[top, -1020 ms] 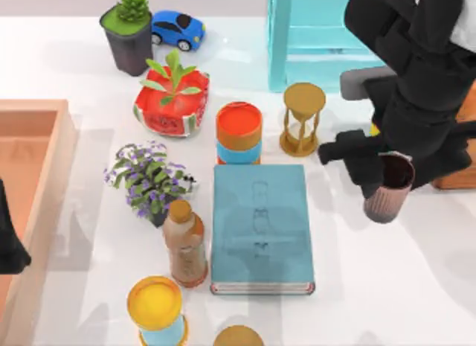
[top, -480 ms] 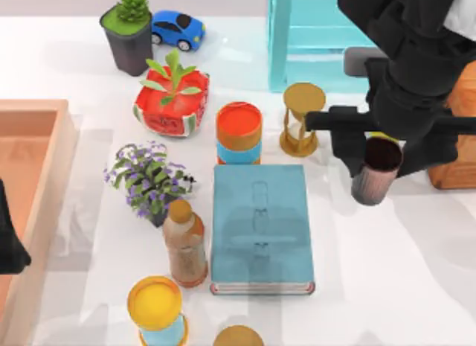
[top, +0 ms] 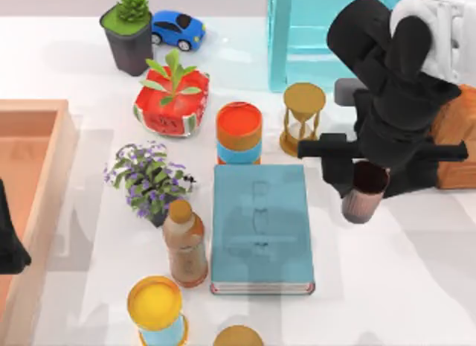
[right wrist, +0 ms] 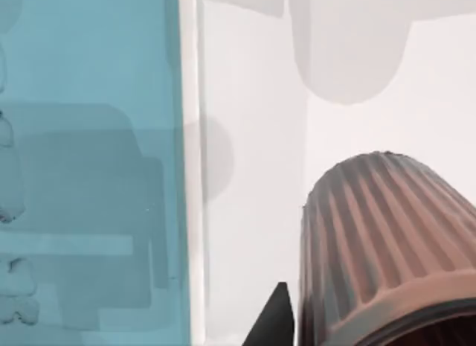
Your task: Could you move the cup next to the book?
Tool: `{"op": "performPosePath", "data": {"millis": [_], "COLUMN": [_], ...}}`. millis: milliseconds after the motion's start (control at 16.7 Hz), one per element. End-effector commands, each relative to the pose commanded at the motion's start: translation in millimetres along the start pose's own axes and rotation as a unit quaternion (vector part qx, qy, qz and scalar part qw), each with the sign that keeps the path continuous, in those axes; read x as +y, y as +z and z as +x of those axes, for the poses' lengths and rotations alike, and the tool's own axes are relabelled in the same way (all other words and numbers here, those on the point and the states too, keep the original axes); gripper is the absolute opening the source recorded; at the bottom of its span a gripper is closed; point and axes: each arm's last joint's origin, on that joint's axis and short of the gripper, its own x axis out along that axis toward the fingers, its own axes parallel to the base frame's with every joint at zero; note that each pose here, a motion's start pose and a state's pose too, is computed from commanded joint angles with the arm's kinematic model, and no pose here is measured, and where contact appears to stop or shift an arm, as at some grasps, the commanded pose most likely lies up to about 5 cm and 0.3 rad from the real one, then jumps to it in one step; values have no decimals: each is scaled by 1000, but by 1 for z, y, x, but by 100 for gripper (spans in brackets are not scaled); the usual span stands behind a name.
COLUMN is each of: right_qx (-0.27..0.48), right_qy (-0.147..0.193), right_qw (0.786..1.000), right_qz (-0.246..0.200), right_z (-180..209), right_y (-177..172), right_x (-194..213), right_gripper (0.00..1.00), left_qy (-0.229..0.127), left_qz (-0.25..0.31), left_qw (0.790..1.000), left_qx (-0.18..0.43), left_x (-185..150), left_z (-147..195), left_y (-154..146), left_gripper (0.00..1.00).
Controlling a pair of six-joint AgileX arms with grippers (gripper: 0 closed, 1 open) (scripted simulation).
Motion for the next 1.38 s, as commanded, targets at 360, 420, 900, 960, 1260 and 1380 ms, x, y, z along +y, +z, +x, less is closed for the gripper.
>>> {"op": "performPosePath", "data": {"millis": [360,420,900,960,1260,1380], "right_qx": [-1,-1,-1,-1,-1,-1], "right_qy": [-1,-1,-1,-1,-1,-1], "right_qw": [1000,1000,1000,1000,1000,1000], "right_qz": [1,1,1,1,1,1], "right_z": [16,16,16,16,16,16], "right_y": [-1,-1,-1,-1,-1,-1], "right_x": [-1,-1,-1,-1,-1,-1], "right_gripper": [0,8,68,75,100,100], "left_qy": [0,0,0,0,0,0], "left_qz": [0,0,0,0,0,0], "left_qw": [1000,1000,1000,1000,1000,1000], "left_qx": [0,0,0,0,0,0], "left_x": [0,0,0,0,0,0], "left_z": [0,0,0,0,0,0], "left_y": [0,0,0,0,0,0], "left_gripper": [100,100,100,100,100,100]}}
